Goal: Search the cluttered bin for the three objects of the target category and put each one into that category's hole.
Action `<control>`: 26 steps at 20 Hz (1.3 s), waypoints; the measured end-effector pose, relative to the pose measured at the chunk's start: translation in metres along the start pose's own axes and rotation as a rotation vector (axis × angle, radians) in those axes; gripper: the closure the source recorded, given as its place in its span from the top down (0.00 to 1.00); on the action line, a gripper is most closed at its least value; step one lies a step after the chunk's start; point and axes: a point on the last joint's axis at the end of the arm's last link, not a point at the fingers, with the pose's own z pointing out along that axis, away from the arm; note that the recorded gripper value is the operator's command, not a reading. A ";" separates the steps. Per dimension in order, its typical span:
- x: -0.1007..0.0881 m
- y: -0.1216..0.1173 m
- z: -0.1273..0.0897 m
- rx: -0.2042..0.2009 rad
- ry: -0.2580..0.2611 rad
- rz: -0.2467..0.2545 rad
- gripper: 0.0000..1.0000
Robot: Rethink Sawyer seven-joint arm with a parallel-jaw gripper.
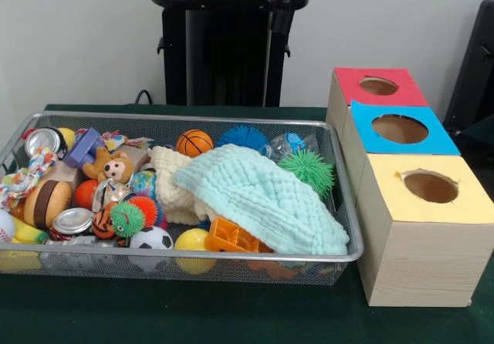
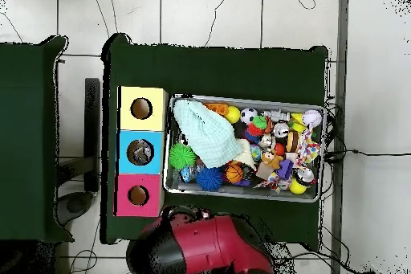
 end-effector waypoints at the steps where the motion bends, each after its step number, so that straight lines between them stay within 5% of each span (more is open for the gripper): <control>1: 0.004 0.004 0.004 0.002 0.003 -0.020 0.00; 12: 0.027 0.032 0.041 -0.019 -0.028 -0.185 0.00; 26: 0.069 0.045 0.101 -0.069 -0.005 -0.308 0.00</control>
